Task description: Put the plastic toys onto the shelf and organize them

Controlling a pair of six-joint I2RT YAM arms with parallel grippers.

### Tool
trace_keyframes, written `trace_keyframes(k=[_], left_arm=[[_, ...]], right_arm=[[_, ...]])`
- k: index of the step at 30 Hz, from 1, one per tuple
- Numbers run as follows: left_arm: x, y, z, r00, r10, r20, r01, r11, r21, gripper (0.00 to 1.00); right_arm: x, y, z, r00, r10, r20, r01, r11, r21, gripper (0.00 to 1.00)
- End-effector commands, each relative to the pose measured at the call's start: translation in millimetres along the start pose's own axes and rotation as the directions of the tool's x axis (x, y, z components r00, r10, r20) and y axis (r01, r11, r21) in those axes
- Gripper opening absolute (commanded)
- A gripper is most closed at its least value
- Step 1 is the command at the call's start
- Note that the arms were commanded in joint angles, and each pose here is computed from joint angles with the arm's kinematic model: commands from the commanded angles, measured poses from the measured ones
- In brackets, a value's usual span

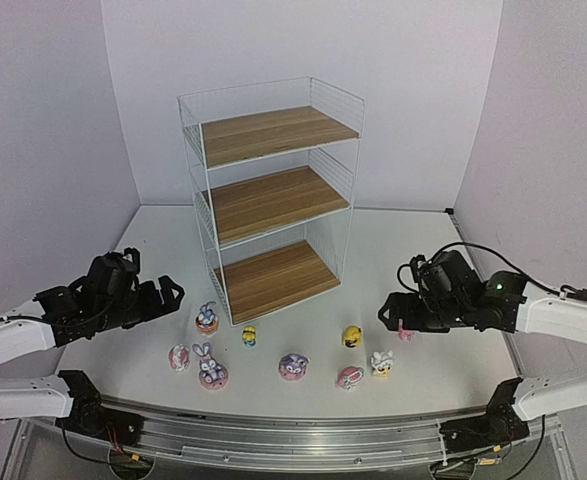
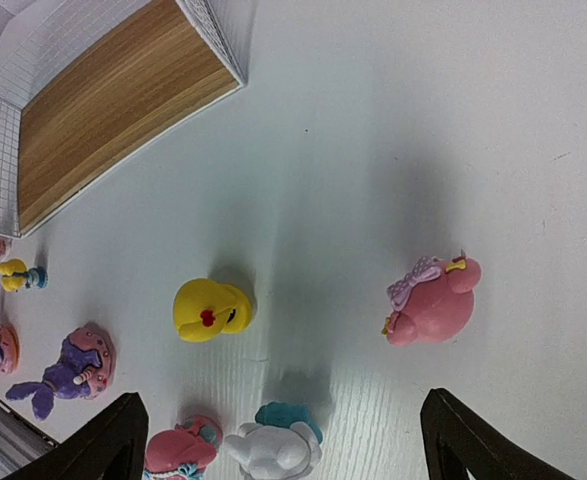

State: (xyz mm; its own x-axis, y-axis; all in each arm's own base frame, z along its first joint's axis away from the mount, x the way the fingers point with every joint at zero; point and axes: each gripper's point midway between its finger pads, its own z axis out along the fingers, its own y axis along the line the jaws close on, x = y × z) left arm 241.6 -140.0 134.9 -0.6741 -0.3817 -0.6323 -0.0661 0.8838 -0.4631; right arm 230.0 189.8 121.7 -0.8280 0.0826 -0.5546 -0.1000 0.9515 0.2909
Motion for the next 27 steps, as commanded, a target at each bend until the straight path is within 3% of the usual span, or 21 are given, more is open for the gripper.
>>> trace_keyframes(k=[1,10,16,27], left_arm=[[-1.1,-7.1,5.2,1.0,-0.007,0.015,0.006,0.999,0.038,1.0],[1.7,-10.9,9.6,1.0,-0.007,0.021,0.005,0.997,0.074,1.0],[6.9,-9.8,11.0,1.0,-0.012,0.01,0.012,0.996,0.087,0.99],[9.9,-10.8,11.5,1.0,-0.013,0.009,0.012,0.994,0.11,1.0]], right_arm=[[14.4,-6.0,-9.9,0.999,0.043,0.026,-0.045,0.994,0.103,0.91],[48.5,14.0,0.1,0.996,-0.075,0.047,0.066,0.984,0.166,0.8],[65.6,2.5,8.6,0.998,-0.052,0.022,0.047,0.98,0.193,0.74],[85.0,14.6,26.8,0.997,-0.071,-0.03,0.074,0.992,0.105,0.63]])
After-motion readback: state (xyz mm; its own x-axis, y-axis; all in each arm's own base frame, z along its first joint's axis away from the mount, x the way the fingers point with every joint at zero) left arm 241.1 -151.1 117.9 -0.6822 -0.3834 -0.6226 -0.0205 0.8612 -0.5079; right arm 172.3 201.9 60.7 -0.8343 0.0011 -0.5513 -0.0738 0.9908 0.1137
